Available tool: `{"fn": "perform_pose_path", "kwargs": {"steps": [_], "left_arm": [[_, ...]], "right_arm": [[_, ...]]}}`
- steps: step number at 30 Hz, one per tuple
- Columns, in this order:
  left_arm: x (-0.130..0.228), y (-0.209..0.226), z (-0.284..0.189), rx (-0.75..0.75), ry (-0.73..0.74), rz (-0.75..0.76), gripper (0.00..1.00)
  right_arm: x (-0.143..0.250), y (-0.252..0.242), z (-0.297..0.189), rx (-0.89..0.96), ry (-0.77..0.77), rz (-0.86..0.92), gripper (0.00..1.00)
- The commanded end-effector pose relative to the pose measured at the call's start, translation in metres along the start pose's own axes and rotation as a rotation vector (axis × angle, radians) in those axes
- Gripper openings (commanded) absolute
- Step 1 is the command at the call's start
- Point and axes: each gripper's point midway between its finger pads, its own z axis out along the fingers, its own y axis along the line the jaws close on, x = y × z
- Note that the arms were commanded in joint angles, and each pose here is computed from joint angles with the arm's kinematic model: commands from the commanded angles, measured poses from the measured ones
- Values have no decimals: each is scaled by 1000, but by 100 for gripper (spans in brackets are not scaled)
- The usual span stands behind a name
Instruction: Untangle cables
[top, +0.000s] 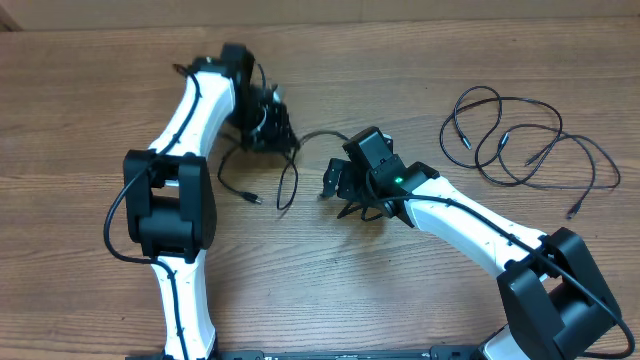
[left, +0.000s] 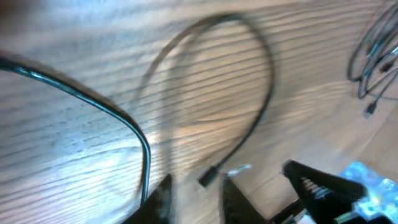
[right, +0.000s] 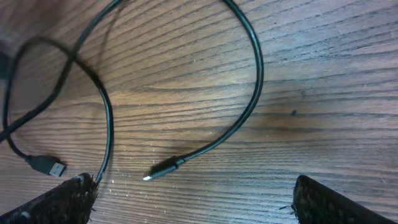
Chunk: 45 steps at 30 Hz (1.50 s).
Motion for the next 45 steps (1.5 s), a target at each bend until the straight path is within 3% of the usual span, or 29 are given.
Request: {"fn": "perform_pose_path", "kwargs": {"steps": [1, 3, 7, 11, 13, 15, 20, 25, 29, 32, 36, 38, 41, 45], "left_arm": [[-12, 1, -25, -104, -63, 54, 40], [-13, 14, -34, -207, -80, 24, 51], [-4, 64, -52, -495, -98, -130, 61], [4, 97, -69, -672, -120, -242, 71], [3, 101, -71, -653, -121, -269, 75], [2, 104, -72, -601, -120, -297, 79], [-1, 112, -79, -449, -114, -382, 84], [-1, 130, -91, -443, -124, -431, 85], [-1, 137, -95, -444, -129, -446, 95], [-1, 140, -96, -455, -131, -448, 100], [-1, 147, -99, -513, -140, -444, 100], [0, 149, -100, -532, -142, -440, 100], [-1, 150, -100, -538, -145, -439, 100], [-4, 149, -100, -533, -160, -438, 100]], "right_arm": [[-1, -5, 2, 16, -11, 3, 100], [-2, -4, 2, 13, -13, 3, 100], [-1, 4, 2, -31, -4, -2, 100], [7, 45, -4, -241, 60, -106, 95], [3, 64, -9, -328, 47, -141, 89], [-3, 75, -15, -366, 31, -148, 89], [-7, 101, -28, -466, 24, -175, 98], [-2, 121, -18, -494, -21, -215, 95], [1, 127, 10, -467, -64, -229, 91], [10, 138, 26, -498, -71, -251, 82], [27, 152, 42, -533, -69, -285, 53], [37, 157, 49, -546, -66, -315, 48], [47, 162, 53, -553, -80, -400, 47], [45, 165, 52, -553, -119, -453, 64]]}}
